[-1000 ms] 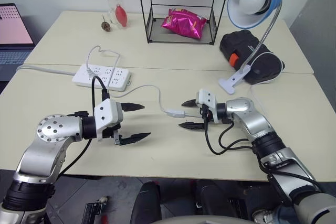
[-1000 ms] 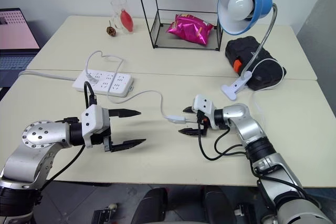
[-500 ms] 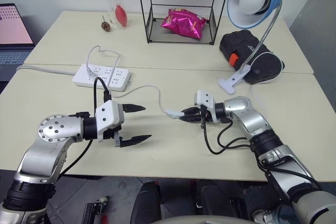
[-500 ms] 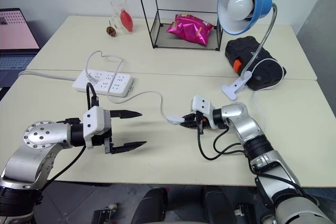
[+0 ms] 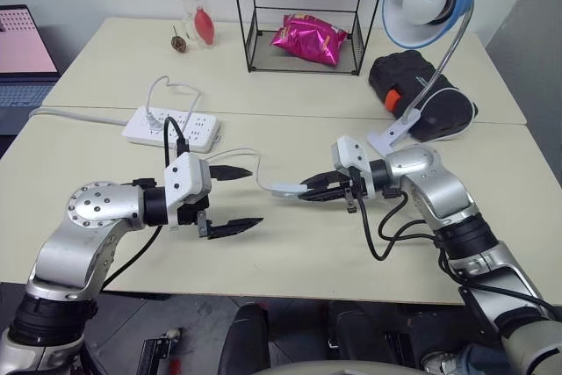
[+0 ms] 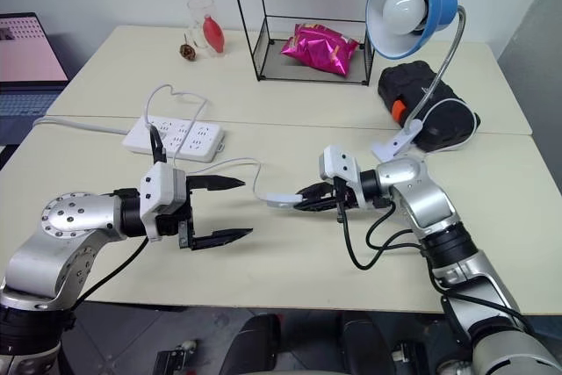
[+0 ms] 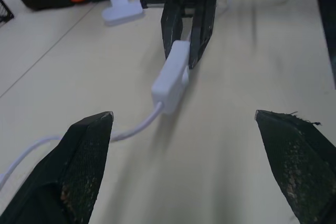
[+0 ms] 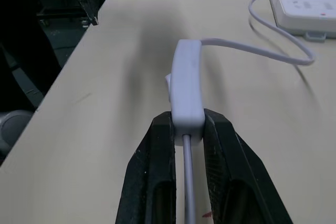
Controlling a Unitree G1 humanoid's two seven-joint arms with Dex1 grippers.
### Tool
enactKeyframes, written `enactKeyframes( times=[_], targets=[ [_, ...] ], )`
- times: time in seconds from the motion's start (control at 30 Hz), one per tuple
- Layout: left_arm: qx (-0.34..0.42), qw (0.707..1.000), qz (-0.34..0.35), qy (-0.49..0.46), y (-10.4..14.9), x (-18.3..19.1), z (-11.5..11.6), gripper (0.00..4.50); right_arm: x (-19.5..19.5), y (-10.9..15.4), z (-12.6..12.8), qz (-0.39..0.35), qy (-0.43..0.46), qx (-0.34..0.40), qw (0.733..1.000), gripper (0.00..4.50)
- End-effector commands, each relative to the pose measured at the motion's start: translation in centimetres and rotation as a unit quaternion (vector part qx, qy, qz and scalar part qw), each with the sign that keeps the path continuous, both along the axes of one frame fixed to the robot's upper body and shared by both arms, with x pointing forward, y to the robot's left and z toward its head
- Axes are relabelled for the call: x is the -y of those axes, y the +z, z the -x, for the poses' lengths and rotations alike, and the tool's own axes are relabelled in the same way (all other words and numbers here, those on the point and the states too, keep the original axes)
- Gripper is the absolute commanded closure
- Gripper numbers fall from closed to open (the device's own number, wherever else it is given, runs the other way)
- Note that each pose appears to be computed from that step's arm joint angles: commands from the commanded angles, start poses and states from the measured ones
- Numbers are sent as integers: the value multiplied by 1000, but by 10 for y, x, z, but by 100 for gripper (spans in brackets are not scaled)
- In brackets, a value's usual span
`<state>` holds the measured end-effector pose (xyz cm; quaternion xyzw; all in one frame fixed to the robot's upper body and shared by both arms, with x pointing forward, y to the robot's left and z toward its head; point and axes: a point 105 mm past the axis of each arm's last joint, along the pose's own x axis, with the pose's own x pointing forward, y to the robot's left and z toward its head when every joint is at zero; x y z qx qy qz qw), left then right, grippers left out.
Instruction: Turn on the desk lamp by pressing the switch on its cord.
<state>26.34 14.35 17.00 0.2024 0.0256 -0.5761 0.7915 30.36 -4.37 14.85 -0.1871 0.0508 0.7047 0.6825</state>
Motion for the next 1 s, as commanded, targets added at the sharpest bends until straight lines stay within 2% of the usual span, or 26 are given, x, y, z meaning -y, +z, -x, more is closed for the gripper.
enactKeyframes(
  times=[0.03, 0.8, 0.87, 0.9, 1.0],
  targets=[
    [2, 1000, 14, -16, 9, 11, 2, 0, -1, 15, 10, -13, 19, 10, 1000, 413],
    [-55, 997, 51, -33, -5, 35, -7, 0, -5, 23, 20, -7, 36, -2, 999, 413],
    [-59, 996, 50, -37, -6, 36, -6, 34, -5, 23, 21, -7, 37, -1, 999, 413],
    [-60, 996, 49, -38, -7, 36, -6, 36, -6, 23, 21, -7, 38, 0, 999, 413],
    [-61, 996, 48, -40, -8, 36, -7, 108, -6, 23, 22, -7, 39, 1, 999, 413]
  ],
)
